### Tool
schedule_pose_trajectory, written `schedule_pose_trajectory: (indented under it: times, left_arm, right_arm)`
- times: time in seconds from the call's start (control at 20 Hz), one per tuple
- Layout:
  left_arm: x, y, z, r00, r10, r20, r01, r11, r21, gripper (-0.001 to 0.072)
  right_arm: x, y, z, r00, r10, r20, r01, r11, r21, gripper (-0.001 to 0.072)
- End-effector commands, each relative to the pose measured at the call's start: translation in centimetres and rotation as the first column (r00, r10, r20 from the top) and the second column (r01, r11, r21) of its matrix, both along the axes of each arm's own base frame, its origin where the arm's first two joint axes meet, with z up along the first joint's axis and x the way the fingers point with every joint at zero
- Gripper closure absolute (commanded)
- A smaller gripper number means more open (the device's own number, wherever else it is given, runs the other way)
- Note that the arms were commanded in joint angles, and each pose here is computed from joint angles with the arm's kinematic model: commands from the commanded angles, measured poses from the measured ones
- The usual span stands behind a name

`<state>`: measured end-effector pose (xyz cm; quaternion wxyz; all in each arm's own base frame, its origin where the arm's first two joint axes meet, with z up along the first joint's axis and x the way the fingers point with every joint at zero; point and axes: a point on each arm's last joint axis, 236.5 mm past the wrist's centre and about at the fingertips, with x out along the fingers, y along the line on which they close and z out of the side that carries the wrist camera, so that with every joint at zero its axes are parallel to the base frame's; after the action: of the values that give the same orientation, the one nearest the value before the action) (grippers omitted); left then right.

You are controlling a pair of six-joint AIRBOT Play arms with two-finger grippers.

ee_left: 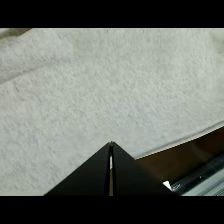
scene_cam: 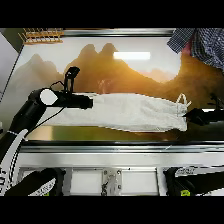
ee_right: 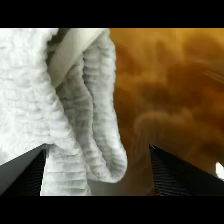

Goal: Fold the clothes and pants, and hang the long-sleeved shirts on hangers.

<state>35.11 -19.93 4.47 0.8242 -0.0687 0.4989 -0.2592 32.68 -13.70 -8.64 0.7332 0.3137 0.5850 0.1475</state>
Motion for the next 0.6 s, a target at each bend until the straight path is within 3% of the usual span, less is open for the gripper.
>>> schedule_pose_trajectory:
  times: [0.0, 0.55]
  left_arm:
    - [0.0, -0.5, 0.2, 1.000, 0.018, -0.009, -0.018, 1.000, -0.016, 0.0698]
    - [0.0, -0.5, 0.2, 1.000, 0.018, -0.009, -0.018, 1.000, -0.016, 0.0698]
  right_arm:
    - [1.0, 1.3, -0.8, 0.999, 0.023, 0.043, -0.026, 0.997, 0.072, 0.0015]
    - [1.2, 6.5, -1.4, 0.989, 0.149, -0.009, -0.145, 0.977, 0.158, 0.0015]
